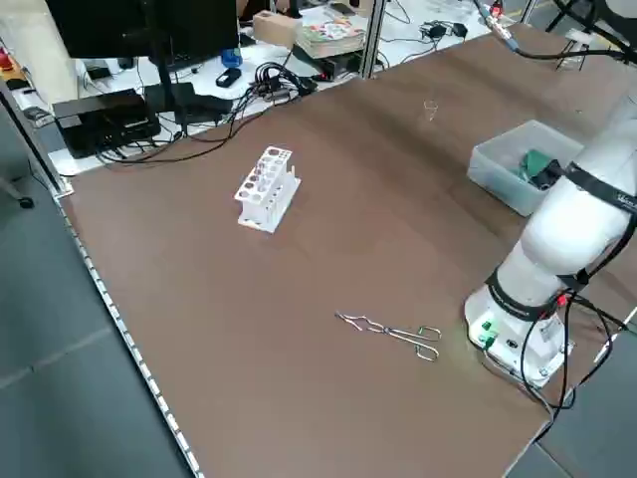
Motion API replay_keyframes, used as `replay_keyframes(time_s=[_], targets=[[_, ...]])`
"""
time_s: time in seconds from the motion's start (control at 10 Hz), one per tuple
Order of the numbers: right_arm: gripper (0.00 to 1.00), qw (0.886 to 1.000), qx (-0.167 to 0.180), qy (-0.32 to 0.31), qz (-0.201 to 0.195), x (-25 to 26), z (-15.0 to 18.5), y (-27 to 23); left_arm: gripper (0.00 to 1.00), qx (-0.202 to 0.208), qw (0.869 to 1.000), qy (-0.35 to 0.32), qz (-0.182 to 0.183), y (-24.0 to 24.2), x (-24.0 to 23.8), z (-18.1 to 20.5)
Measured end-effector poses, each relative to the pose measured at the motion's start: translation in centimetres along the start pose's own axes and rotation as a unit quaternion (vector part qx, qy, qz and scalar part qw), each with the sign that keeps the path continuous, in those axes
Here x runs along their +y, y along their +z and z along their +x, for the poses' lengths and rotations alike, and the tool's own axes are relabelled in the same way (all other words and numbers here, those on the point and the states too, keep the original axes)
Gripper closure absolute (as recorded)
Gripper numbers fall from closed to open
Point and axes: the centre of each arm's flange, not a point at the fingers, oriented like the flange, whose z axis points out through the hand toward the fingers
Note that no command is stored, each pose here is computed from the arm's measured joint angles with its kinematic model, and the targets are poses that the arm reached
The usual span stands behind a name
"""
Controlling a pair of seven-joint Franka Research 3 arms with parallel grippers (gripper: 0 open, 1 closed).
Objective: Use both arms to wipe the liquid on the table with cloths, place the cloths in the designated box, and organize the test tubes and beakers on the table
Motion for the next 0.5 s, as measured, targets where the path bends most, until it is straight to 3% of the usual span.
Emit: replay_keyframes(time_s=[0.5], targets=[[0.00,1.000,0.001,0.000,0.000,-0.05,0.07,0.13,0.01,-0.002,1.000,-0.006,0.002,-0.32,-0.45,-0.14]])
